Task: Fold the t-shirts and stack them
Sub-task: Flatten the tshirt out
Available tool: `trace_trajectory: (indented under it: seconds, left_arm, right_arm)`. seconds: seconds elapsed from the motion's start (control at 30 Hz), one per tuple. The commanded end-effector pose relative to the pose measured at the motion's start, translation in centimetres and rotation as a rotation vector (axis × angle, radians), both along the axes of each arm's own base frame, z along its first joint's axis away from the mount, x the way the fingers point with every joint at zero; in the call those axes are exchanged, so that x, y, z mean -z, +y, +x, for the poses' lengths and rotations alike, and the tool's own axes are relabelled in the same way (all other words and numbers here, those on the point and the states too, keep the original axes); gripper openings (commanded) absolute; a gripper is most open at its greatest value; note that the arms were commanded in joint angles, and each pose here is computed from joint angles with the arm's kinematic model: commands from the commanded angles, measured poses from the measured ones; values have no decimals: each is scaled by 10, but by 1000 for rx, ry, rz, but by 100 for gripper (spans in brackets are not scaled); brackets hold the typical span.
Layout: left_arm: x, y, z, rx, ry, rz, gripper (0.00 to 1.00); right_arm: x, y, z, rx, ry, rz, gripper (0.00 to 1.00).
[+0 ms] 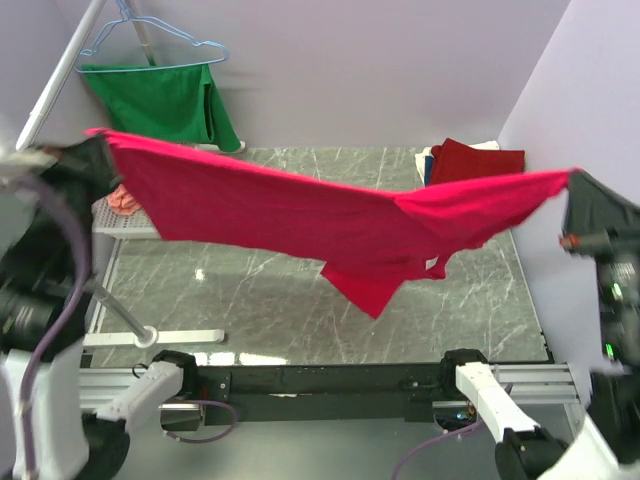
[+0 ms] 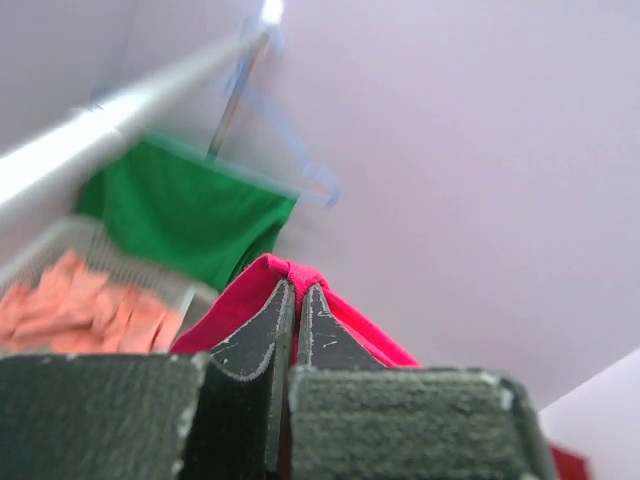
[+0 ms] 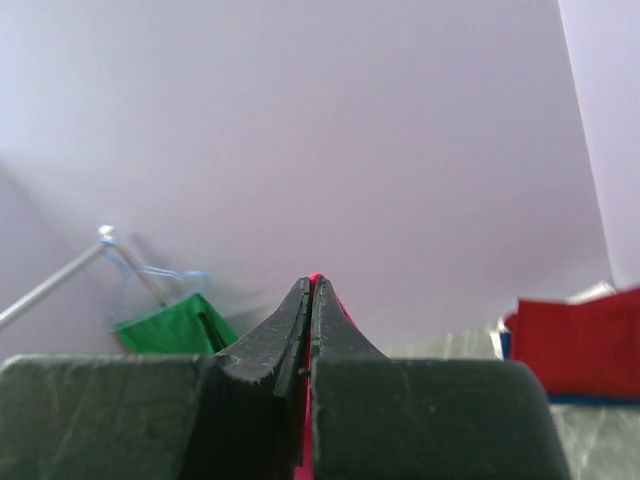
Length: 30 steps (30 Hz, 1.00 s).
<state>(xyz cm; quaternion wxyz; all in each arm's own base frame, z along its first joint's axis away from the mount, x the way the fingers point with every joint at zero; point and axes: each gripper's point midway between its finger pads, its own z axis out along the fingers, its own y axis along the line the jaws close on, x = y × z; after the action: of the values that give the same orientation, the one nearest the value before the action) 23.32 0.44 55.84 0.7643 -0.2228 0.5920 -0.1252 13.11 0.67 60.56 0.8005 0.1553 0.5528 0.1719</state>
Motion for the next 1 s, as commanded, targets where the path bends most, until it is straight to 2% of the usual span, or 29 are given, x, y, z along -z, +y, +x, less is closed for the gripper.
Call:
trace_trajectory:
  seconds: [0.0, 0.17, 0.27, 0.37, 0.47, 0.57, 0.67, 0.77, 0.83, 0.97]
  left_arm:
    - [-49, 7, -66, 28, -210, 14, 1]
    - [-57, 4, -98, 76, -284, 22, 1]
    - [-55, 5, -91, 57, -265, 34, 1]
    - [-45, 5, -57, 29, -189, 33, 1]
    - [-24, -1, -7, 11, -86, 24, 1]
    - [13, -9, 59, -12, 61, 15, 1]
    - [37, -10, 103, -54, 162, -22, 1]
    - [64, -19, 134, -45, 235, -34, 1]
    - [70, -25, 146, -27, 238, -44, 1]
    - [69, -32, 166, -10, 239, -55, 1]
  right_arm:
    - [-24, 7, -37, -38, -138, -43, 0]
    - [-45, 8, -67, -43, -247, -37, 0]
    - [-53, 8, -63, -50, -266, -23, 0]
    - [-44, 14, -24, -78, -216, -20, 0]
    - [-18, 15, 40, -78, -105, -7, 0]
    - [11, 15, 99, -66, 3, -2, 0]
    - [30, 18, 144, -74, 66, -4, 0]
    - [33, 19, 171, -74, 95, -7, 0]
    - [31, 18, 184, -67, 104, -16, 0]
    - [16, 15, 188, -51, 82, -29, 0]
